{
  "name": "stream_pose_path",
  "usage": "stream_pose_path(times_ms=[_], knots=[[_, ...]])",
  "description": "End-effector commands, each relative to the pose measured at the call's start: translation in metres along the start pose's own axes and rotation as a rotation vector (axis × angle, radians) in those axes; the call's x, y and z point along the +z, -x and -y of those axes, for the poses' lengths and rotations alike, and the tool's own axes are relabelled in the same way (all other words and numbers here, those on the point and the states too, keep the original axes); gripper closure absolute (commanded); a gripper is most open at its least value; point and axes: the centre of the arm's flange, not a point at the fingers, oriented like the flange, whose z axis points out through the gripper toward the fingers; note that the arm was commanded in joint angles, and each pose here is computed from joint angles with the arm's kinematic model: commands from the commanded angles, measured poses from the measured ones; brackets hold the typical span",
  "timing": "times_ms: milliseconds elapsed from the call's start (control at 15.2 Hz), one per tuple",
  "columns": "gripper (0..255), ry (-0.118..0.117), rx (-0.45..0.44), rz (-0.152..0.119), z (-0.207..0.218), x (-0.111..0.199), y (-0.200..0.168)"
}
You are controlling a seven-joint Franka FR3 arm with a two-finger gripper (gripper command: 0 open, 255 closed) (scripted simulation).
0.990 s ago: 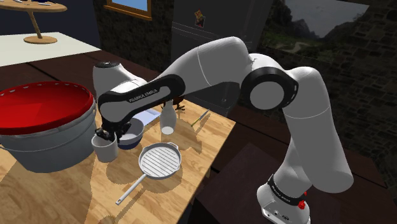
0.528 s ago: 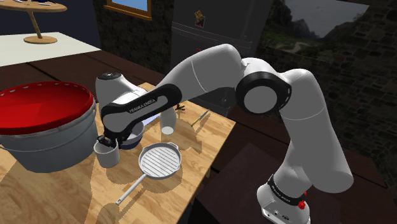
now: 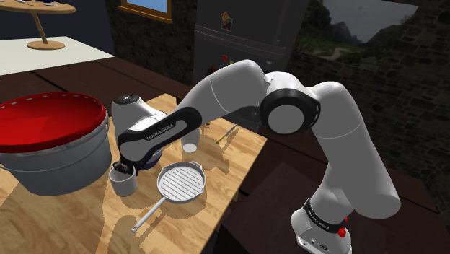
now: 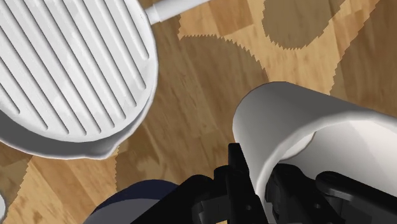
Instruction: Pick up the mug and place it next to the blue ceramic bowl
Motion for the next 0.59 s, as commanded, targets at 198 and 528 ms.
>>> stream_pose_path(times_ms=[198,528], knots=[[255,0.0,0.0,-0.001,-0.001,0.027,0.0],[255,0.0,0.0,-0.001,-0.002,0.053,0.001]])
